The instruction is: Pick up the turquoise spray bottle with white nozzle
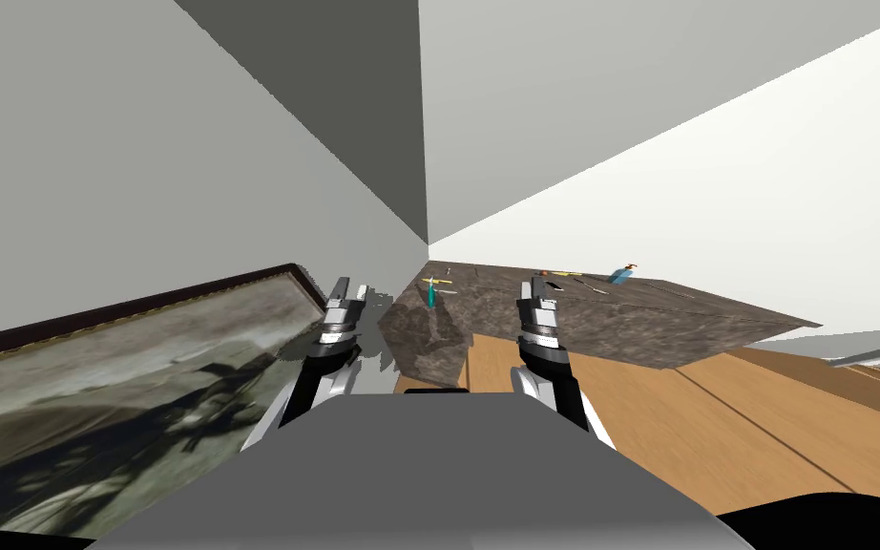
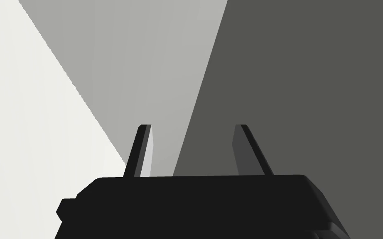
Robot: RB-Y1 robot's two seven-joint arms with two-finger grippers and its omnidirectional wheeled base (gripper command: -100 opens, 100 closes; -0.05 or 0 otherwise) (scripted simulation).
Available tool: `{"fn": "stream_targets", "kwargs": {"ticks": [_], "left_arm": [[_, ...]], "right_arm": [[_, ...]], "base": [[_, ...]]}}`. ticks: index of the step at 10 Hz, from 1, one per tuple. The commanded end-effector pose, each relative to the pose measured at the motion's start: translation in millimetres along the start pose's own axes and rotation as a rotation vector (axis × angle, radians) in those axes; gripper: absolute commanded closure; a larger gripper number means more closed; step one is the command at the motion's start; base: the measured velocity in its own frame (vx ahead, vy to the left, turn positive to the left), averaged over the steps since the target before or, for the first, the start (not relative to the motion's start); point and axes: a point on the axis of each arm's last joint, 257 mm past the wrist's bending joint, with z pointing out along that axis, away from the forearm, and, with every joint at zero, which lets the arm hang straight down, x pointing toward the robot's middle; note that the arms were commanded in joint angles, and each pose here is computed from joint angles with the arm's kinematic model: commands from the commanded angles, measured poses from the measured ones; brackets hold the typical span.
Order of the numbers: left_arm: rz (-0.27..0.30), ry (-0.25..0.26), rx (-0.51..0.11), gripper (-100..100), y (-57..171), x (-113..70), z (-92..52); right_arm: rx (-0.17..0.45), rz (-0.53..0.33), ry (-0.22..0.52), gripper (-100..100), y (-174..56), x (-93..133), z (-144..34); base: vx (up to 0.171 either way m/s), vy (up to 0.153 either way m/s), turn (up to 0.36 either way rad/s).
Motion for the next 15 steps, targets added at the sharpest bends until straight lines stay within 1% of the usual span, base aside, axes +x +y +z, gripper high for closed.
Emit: {"fn": "stream_targets", "kwargs": {"ticks": [1,2,5,8,12,15], "left_arm": [[0.039,0.031,-0.033,-100,13.1,2.9,-0.7],[0.092,0.065,-0.078,-100,31.3,4.6,-3.5],[0.179,0.11,-0.153,-100,61.9,4.0,-9.6],[0.273,0.149,-0.235,-100,94.6,-0.6,-18.1],[0.411,0.2,-0.349,-100,140.0,-13.1,-33.1],[0.526,0.245,-0.438,-100,174.3,-28.4,-46.9]], "right_arm": [[0.0,0.0,0.0,0,0.0,0.0,0.0],[0.0,0.0,0.0,0,0.0,0.0,0.0],[0.0,0.0,0.0,0,0.0,0.0,0.0],[0.0,0.0,0.0,0,0.0,0.0,0.0],[0.0,0.0,0.0,0,0.0,0.0,0.0],[0.0,0.0,0.0,0,0.0,0.0,0.0]], "base": [[-0.013,-0.04,-0.094],[-0.014,-0.061,-0.209],[-0.011,-0.061,-0.143],[-0.014,-0.058,-0.164],[-0.004,-0.066,-0.159],[-0.009,-0.068,-0.176]]}}
